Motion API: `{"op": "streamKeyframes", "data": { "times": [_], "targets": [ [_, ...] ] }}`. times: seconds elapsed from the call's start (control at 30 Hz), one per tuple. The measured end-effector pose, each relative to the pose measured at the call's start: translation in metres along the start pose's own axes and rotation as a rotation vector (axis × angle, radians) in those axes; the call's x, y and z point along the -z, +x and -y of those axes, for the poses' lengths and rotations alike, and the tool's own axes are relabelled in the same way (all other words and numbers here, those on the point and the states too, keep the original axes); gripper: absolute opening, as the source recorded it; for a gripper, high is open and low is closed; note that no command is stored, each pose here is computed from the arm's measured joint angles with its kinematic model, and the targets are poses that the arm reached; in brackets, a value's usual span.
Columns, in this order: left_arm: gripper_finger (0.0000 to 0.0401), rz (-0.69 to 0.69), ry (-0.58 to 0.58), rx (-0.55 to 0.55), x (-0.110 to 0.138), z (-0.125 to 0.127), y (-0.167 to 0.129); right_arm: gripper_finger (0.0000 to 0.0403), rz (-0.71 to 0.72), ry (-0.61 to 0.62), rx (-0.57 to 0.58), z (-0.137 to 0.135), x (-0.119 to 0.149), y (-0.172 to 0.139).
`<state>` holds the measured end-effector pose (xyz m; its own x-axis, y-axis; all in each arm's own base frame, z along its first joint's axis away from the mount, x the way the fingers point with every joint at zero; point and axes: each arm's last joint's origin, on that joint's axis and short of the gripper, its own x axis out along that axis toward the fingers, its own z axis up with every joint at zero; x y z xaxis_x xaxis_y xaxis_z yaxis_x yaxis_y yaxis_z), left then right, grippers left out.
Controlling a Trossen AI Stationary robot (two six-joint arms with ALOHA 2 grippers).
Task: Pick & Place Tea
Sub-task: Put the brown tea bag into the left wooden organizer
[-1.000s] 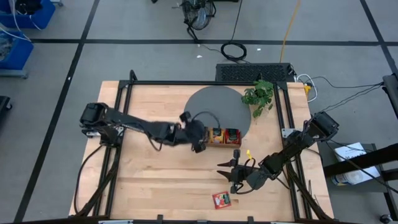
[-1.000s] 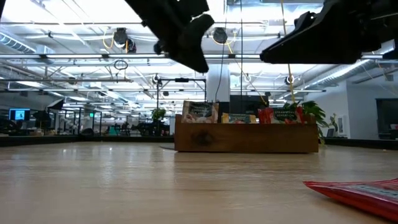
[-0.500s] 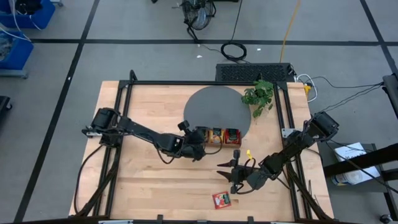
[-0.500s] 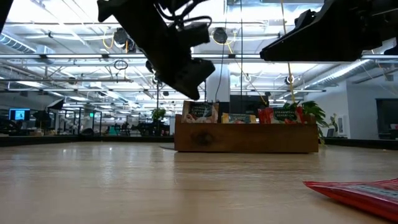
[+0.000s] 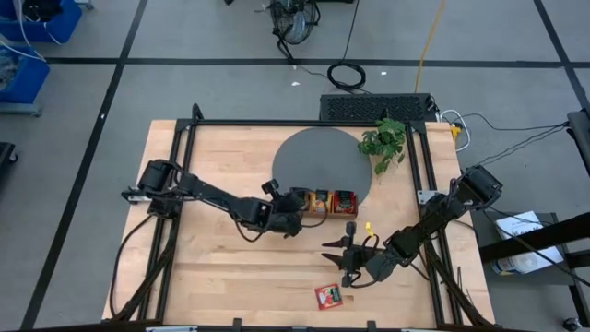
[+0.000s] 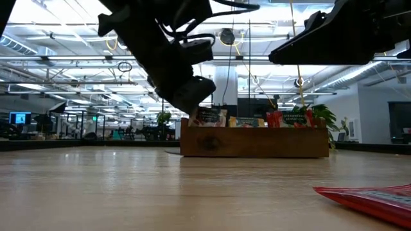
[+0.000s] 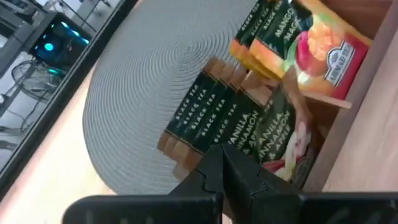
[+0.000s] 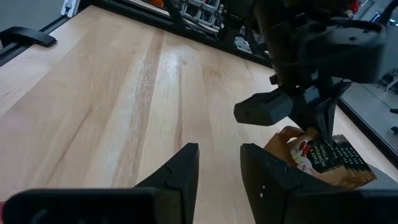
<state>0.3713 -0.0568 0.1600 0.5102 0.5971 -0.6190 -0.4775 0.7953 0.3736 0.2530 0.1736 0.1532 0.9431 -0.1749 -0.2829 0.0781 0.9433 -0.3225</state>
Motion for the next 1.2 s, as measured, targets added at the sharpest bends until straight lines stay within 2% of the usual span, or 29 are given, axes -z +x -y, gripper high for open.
{"op": "streamKeyframes", "data": {
  "times": [0.23, 0.47, 0.57, 0.67, 0.77, 0.97, 1.2],
  "targets": [
    [0.0008, 0.066, 0.005, -0.059, 0.000, -0.002, -0.003, 0.0105, 0.005, 0.008, 0.000, 0.000, -0.001, 0.000],
    [0.0004, 0.160, -0.009, -0.012, -0.013, 0.004, -0.021, 0.0105, 0.005, -0.001, 0.000, 0.000, -0.001, 0.000],
    [0.0007, 0.219, 0.076, 0.106, -0.019, 0.014, -0.031, 0.0105, 0.005, -0.002, 0.000, 0.000, 0.000, 0.000],
    [0.0008, 0.199, 0.220, 0.220, -0.014, 0.022, -0.036, 0.0105, 0.005, -0.002, 0.000, 0.000, -0.001, 0.000],
    [0.0004, 0.161, 0.314, 0.253, -0.010, 0.020, -0.033, 0.0105, 0.007, 0.000, 0.000, 0.000, -0.001, 0.000],
    [0.0003, 0.111, 0.241, 0.325, -0.018, 0.000, -0.008, 0.0105, 0.015, 0.008, 0.000, 0.000, -0.002, 0.000],
    [0.0003, 0.033, 0.126, 0.275, -0.019, -0.026, 0.019, 0.0105, 0.013, 0.001, 0.000, 0.000, -0.001, 0.000]
  ]
}}
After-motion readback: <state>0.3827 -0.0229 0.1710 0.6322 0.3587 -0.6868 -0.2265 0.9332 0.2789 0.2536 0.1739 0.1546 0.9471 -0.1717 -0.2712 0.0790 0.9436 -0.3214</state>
